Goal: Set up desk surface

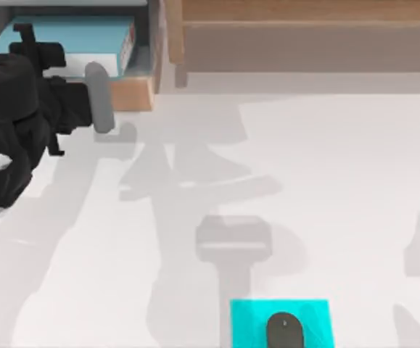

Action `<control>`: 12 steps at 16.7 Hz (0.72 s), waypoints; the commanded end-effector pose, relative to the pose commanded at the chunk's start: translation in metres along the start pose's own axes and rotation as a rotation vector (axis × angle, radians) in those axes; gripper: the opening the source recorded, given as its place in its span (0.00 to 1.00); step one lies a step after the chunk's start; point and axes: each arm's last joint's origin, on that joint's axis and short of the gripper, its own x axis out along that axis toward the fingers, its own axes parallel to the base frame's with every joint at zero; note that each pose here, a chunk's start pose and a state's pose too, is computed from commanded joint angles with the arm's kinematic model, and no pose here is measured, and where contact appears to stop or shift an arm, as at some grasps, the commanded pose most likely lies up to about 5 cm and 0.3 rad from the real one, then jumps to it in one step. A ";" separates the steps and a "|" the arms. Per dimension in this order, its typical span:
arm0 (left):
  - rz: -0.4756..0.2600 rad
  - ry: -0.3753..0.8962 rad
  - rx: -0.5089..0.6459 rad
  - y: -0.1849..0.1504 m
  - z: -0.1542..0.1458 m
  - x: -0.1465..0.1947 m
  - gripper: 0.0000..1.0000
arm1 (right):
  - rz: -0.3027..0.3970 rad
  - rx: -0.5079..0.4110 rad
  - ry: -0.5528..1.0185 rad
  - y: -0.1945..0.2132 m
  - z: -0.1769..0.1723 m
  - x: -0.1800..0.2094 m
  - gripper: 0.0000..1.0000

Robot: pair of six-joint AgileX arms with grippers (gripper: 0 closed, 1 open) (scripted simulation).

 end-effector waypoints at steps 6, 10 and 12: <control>-0.005 -0.001 0.000 0.001 -0.001 0.026 0.00 | 0.000 0.000 0.000 0.000 0.000 0.000 1.00; -0.006 -0.002 0.000 0.001 0.000 0.027 0.00 | 0.000 0.000 0.000 0.000 0.000 0.000 1.00; -0.006 -0.002 0.000 0.001 0.000 0.027 0.15 | 0.000 0.000 0.000 0.000 0.000 0.000 1.00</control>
